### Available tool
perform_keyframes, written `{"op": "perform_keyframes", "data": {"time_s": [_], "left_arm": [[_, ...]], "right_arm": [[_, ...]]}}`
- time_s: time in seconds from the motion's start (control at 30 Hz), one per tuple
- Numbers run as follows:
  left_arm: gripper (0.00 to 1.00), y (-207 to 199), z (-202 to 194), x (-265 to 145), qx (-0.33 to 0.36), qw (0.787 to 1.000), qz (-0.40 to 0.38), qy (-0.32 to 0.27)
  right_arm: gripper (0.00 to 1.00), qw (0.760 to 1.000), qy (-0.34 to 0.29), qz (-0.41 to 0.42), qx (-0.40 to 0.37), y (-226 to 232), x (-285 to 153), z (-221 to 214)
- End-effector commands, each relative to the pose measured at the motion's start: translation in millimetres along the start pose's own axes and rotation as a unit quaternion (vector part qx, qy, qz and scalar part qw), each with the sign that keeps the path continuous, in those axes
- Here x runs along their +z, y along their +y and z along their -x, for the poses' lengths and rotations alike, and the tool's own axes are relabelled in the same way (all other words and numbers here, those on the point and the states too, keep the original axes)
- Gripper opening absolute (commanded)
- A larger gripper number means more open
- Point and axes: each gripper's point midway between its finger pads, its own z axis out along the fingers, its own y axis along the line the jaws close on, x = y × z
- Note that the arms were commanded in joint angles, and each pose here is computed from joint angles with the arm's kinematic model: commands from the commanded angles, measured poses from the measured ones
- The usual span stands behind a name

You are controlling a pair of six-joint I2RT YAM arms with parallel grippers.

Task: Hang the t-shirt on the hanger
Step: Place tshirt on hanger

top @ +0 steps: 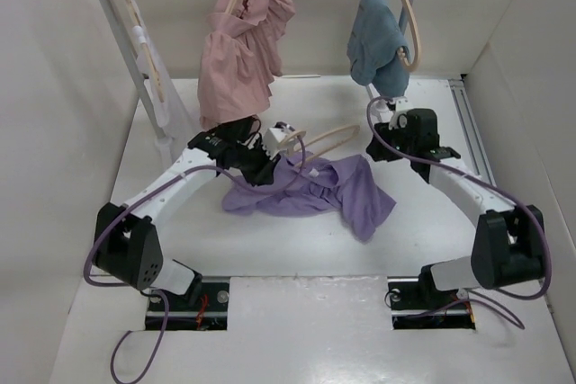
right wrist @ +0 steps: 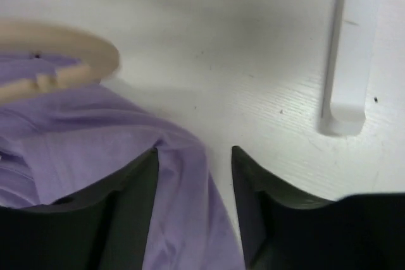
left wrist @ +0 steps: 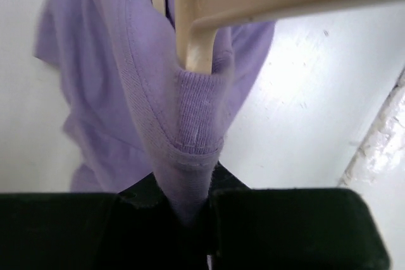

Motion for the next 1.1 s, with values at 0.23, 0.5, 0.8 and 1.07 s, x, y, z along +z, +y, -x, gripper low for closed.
{"op": "perform_keyframes", "data": {"time_s": [0.23, 0.5, 0.8, 1.07], "left_arm": [[0.0, -23.0, -6.0, 2.6, -0.056, 0.997, -0.032, -0.033], [0.0, -23.4, -8.8, 4.6, -0.061, 0.997, -0.033, -0.032], [0.0, -20.7, -0.8, -0.4, -0.054, 0.997, -0.024, -0.041], [0.0, -23.7, -5.3, -5.9, -0.032, 0.999, -0.025, -0.035]], "right_arm": [[0.96, 0.998, -0.04, 0.047, -0.028, 109.0, -28.5, 19.8], [0.57, 0.999, 0.034, 0.002, 0.0, 122.1, 5.9, -30.5], [0.59, 0.997, 0.063, -0.028, -0.024, 112.3, 21.8, -49.2], [0.04, 0.993, 0.099, -0.058, 0.002, 83.0, 36.6, -78.0]]}}
